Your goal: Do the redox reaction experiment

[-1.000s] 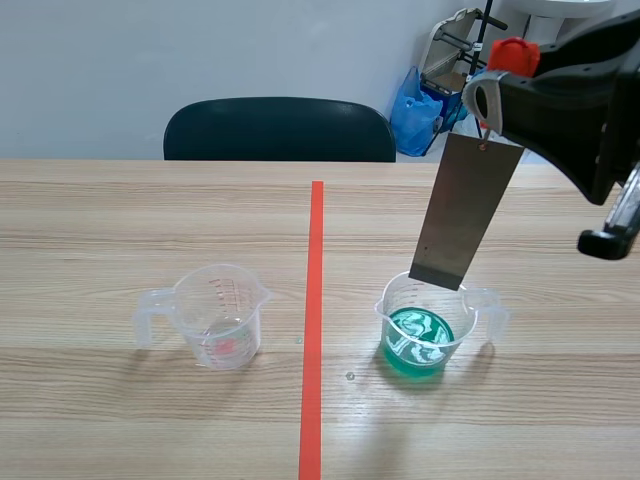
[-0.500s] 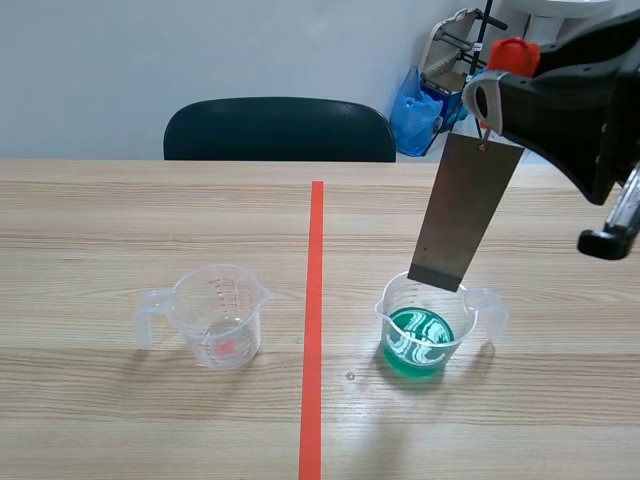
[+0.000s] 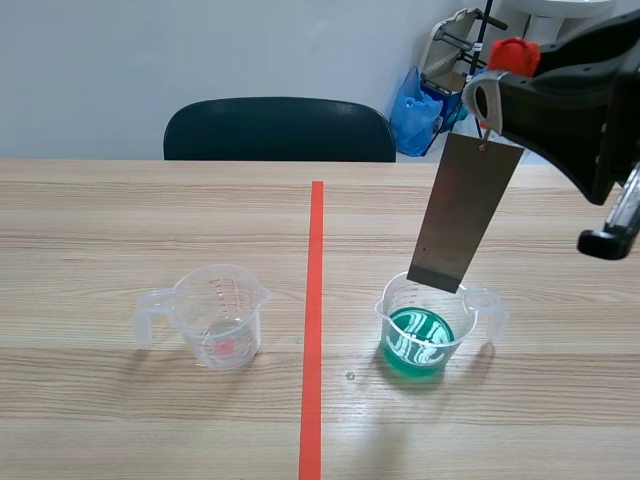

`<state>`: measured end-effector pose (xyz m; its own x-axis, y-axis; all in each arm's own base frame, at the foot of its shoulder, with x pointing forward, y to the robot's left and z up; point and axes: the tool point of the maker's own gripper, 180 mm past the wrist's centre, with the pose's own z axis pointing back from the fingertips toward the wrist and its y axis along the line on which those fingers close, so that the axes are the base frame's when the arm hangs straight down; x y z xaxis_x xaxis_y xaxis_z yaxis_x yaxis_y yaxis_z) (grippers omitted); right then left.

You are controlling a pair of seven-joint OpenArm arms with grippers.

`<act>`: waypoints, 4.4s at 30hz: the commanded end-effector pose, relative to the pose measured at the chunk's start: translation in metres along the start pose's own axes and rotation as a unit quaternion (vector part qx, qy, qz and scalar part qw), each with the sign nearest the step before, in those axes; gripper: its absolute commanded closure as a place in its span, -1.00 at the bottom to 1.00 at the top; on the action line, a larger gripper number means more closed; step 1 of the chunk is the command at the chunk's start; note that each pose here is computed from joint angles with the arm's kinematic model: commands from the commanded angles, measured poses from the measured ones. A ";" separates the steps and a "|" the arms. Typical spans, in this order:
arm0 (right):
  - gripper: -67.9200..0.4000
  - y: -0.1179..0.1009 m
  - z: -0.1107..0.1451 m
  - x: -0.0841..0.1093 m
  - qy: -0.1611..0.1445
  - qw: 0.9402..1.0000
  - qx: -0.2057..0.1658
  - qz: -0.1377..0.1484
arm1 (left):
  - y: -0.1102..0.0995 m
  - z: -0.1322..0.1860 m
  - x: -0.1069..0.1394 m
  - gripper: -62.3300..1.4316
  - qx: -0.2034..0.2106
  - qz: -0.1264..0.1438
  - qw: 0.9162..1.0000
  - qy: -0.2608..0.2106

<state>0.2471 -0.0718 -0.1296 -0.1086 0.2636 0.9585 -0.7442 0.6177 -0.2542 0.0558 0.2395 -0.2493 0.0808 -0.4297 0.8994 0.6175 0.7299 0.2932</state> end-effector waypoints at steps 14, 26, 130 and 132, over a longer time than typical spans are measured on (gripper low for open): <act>0.97 0.000 0.001 0.009 -0.012 1.000 0.002 0.007 | 0.000 0.000 0.005 -1.00 0.006 0.004 1.000 -0.013; 0.97 0.000 0.001 0.009 -0.012 1.000 0.002 0.007 | 0.000 0.000 0.005 -1.00 0.006 0.004 1.000 -0.013; 0.97 0.000 0.001 0.008 -0.010 1.000 0.002 0.007 | 0.007 -0.167 0.078 0.06 -0.153 0.112 0.959 -0.213; 0.97 0.000 0.001 0.008 -0.010 1.000 0.002 0.007 | 0.005 -0.183 0.086 0.29 -0.163 0.099 0.957 -0.218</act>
<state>0.2472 -0.0718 -0.1297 -0.1084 0.2639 0.9584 -0.7440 0.6179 -0.2543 0.2029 0.1102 -0.2386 -0.0415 -0.0057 0.9991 0.8450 0.5333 0.0382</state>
